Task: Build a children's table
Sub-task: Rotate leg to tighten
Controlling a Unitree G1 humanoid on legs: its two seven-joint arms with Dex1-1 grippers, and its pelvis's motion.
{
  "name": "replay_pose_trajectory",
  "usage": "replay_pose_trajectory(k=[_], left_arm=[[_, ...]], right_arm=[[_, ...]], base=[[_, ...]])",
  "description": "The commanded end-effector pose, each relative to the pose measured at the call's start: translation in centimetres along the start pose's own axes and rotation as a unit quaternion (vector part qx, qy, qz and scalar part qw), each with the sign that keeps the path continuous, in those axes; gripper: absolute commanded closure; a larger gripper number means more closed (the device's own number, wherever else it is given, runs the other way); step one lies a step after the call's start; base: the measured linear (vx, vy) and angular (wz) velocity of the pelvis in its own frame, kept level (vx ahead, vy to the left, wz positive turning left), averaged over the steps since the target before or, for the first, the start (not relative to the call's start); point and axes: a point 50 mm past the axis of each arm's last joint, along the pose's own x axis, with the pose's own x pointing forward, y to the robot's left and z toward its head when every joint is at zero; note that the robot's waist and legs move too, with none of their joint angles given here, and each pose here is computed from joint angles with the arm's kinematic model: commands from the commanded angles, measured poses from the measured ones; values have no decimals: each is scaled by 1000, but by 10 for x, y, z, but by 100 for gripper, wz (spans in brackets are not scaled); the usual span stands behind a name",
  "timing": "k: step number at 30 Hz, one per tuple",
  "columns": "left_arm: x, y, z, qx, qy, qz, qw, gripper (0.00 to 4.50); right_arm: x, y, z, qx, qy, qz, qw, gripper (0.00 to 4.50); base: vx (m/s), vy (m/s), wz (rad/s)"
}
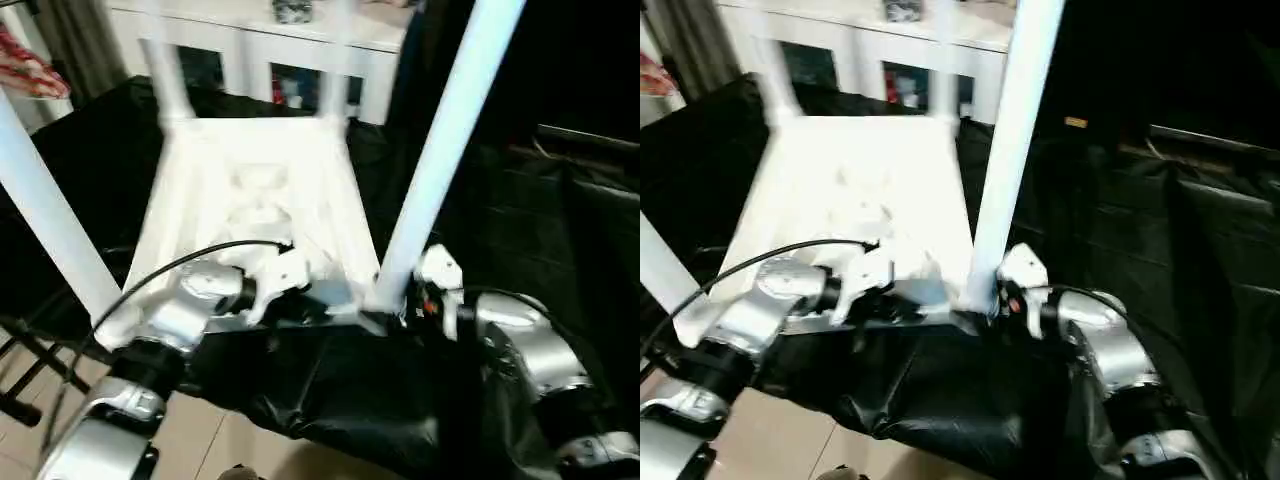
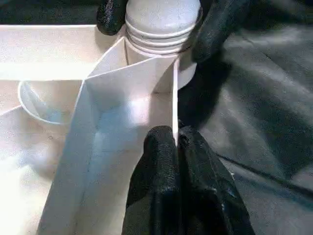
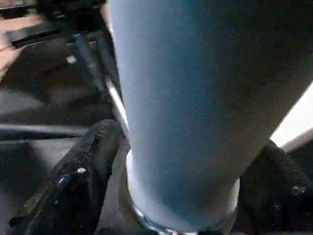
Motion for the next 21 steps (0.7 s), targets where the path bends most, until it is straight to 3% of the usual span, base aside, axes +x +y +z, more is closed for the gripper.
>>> replay_pose_trajectory(k=[1,15,21], left_arm=[[6,-2,12,33,-18,-21,999,450],[-1,0,12,38,-16,-34,999,450],[4,4,13,21,-28,11,999,450]], right_arm=[[6,10,2,-10,9,59,998,89],[5,14,3,-12,21,99,995,177],[12,13,0,7,-7,45,999,180]], base=[[0,0,0],[0,0,0],[0,0,0]])
